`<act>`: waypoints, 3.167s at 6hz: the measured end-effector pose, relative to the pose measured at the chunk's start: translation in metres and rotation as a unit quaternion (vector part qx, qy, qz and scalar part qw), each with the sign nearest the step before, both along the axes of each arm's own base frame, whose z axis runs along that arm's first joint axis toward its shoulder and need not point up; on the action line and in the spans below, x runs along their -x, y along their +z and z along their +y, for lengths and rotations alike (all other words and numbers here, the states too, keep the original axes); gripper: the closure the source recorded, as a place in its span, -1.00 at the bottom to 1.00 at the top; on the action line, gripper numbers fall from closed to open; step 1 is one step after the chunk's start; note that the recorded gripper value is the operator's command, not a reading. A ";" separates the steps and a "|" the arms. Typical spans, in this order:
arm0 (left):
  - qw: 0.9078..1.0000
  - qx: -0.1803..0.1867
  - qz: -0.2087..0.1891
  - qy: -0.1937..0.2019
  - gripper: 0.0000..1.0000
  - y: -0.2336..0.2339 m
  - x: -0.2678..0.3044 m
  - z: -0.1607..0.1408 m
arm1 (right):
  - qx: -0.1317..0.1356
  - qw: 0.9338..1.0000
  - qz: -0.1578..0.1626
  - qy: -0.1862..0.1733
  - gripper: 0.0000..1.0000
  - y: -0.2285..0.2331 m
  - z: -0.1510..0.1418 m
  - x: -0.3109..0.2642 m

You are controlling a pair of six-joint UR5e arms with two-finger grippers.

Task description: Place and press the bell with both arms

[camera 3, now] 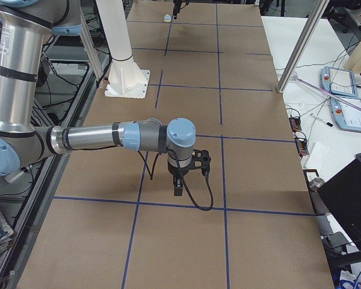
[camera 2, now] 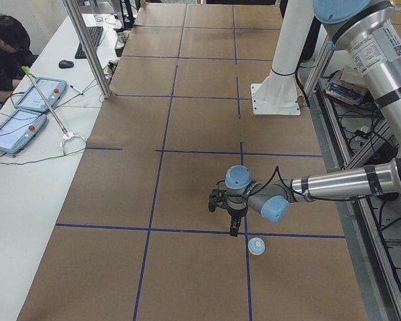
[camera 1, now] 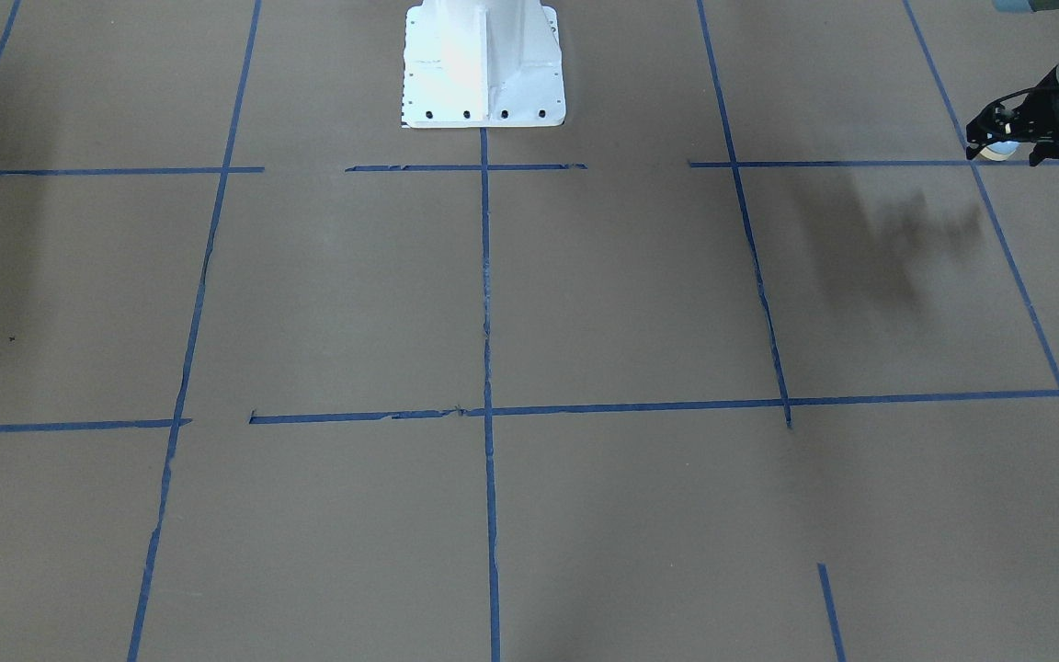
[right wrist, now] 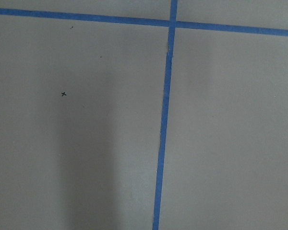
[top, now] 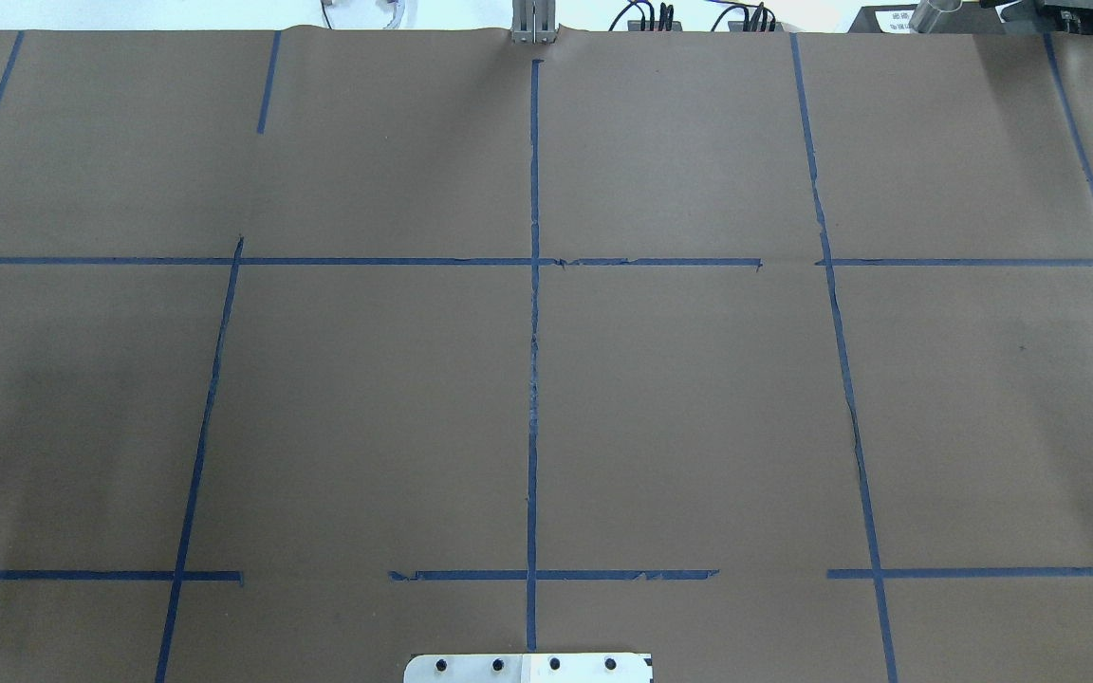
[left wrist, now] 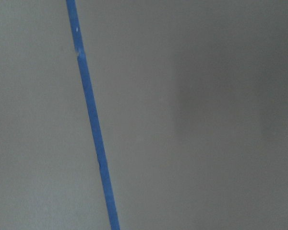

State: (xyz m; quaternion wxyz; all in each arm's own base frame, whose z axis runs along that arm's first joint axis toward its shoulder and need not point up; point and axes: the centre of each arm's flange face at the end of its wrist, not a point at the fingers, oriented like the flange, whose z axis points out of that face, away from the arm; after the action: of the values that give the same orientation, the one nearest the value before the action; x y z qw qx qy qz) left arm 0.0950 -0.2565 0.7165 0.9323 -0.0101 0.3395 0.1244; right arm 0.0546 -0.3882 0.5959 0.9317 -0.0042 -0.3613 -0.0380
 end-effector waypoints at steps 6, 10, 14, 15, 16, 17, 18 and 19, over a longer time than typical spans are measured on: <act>0.996 0.020 -0.025 0.079 -1.00 0.059 0.005 0.043 | -0.016 1.000 0.000 0.000 -1.00 -0.002 -0.002 0.000; 0.996 0.020 -0.026 0.084 -0.64 0.066 -0.001 0.039 | -0.018 1.000 0.000 0.000 -1.00 -0.003 -0.003 0.000; 0.996 0.020 -0.024 0.088 0.82 0.064 -0.004 0.040 | -0.022 1.000 0.001 0.000 -1.00 -0.008 -0.004 0.000; 0.996 0.014 -0.012 0.088 0.84 0.055 -0.006 0.037 | -0.022 1.000 0.001 0.001 -1.00 -0.008 -0.004 0.000; 0.997 -0.002 0.010 0.078 0.86 0.033 -0.008 0.028 | -0.022 1.000 0.001 0.001 -1.00 -0.008 -0.004 0.000; 0.998 -0.026 0.033 0.048 0.87 0.001 -0.005 0.010 | -0.022 1.000 0.000 0.001 -1.00 -0.009 -0.004 0.000; 0.998 -0.040 0.048 0.007 0.87 -0.034 -0.004 -0.012 | -0.022 1.000 0.000 0.002 -1.00 -0.009 -0.005 0.000; 0.997 -0.039 0.058 -0.029 0.87 -0.076 -0.013 -0.041 | -0.021 1.000 0.000 0.002 -1.00 -0.009 -0.004 0.000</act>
State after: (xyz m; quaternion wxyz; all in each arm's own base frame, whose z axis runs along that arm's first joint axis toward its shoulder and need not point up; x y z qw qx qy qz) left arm 0.1075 -0.2974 0.6406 0.9137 0.0437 0.3884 0.1113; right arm 0.0545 -0.3926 0.5871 0.9315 0.0163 -0.3607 -0.0436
